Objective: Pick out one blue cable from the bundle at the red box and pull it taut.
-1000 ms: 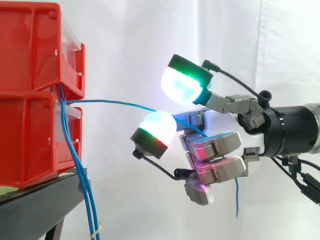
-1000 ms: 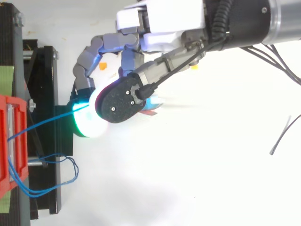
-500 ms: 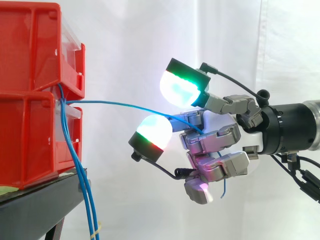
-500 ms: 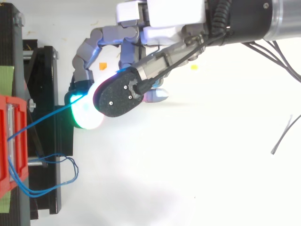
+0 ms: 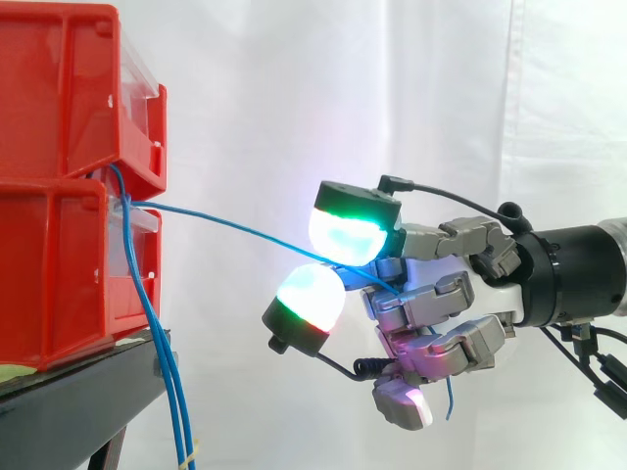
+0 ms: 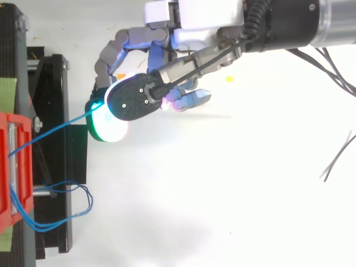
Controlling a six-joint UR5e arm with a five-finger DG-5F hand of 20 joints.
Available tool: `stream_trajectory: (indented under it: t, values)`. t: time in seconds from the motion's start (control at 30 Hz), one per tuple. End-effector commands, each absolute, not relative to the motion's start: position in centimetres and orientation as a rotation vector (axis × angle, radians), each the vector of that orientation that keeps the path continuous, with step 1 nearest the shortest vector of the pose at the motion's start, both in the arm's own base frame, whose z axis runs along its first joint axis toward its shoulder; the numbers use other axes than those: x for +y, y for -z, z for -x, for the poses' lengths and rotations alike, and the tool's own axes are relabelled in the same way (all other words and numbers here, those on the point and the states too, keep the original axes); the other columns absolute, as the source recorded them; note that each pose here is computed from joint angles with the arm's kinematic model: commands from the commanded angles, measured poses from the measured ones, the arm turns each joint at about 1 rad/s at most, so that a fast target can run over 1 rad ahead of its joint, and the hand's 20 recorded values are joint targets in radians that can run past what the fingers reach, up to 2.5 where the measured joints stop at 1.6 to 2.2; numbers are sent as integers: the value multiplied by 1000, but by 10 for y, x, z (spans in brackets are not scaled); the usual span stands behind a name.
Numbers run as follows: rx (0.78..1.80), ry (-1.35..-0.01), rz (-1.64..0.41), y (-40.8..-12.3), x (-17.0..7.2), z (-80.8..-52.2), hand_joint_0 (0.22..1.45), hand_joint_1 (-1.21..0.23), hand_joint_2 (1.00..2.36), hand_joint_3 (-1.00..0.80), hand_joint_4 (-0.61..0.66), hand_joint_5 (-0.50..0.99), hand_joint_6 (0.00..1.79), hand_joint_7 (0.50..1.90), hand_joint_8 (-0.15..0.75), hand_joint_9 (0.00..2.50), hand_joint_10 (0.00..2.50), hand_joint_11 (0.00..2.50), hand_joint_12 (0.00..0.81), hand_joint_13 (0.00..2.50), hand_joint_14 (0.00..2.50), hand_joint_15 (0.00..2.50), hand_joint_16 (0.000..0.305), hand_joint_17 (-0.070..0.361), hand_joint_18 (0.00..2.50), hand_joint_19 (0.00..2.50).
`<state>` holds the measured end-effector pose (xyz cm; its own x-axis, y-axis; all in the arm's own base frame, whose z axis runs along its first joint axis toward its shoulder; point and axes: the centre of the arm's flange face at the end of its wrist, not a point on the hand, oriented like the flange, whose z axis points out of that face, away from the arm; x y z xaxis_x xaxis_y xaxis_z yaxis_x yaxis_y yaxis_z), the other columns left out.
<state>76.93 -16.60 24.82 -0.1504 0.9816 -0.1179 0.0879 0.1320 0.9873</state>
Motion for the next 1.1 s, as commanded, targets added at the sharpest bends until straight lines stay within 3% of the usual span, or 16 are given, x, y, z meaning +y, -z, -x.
stream_trajectory:
  t: [0.0,0.13,0.23,0.33,0.43,0.6,0.8,1.07]
  values:
    - [1441,-1170,-1118,-248,-167,-769,607,-397,1015,-265,-17,-165,877,758,197,1389,1618,1351,327,1465,531,1412,55,123,942,915]
    - [1434,-1163,-1122,-248,-167,-770,592,-452,1014,-267,12,-171,888,754,211,1362,1670,1309,328,1467,497,1407,56,127,955,907]
    - [1422,-1153,-1125,-249,-169,-770,570,-455,1011,-366,12,-173,892,758,207,1352,1671,1310,324,1462,472,1429,56,126,947,915]
    - [1410,-1141,-1130,-249,-167,-771,542,-316,1000,-500,17,-165,896,733,218,1370,1660,1279,332,1476,458,1408,57,128,960,907]
    - [1405,-1137,-1132,-249,-167,-772,570,-256,1000,-490,2,-155,892,739,205,1432,1477,1361,328,1502,369,1467,55,124,964,920]
    - [1406,-1138,-1131,-249,-166,-772,612,-399,1017,-230,9,-144,863,722,219,1454,1250,1469,338,1535,193,1513,57,128,962,914]
    - [1406,-1136,-1131,-249,-166,-772,604,-506,1009,-144,54,-143,855,703,275,1437,1308,1343,409,1558,147,1421,68,153,1039,846]
    - [1408,-1137,-1128,-249,-165,-772,588,-603,1011,-192,79,-161,877,701,261,1358,1185,1344,406,1469,4,1420,67,150,972,840]
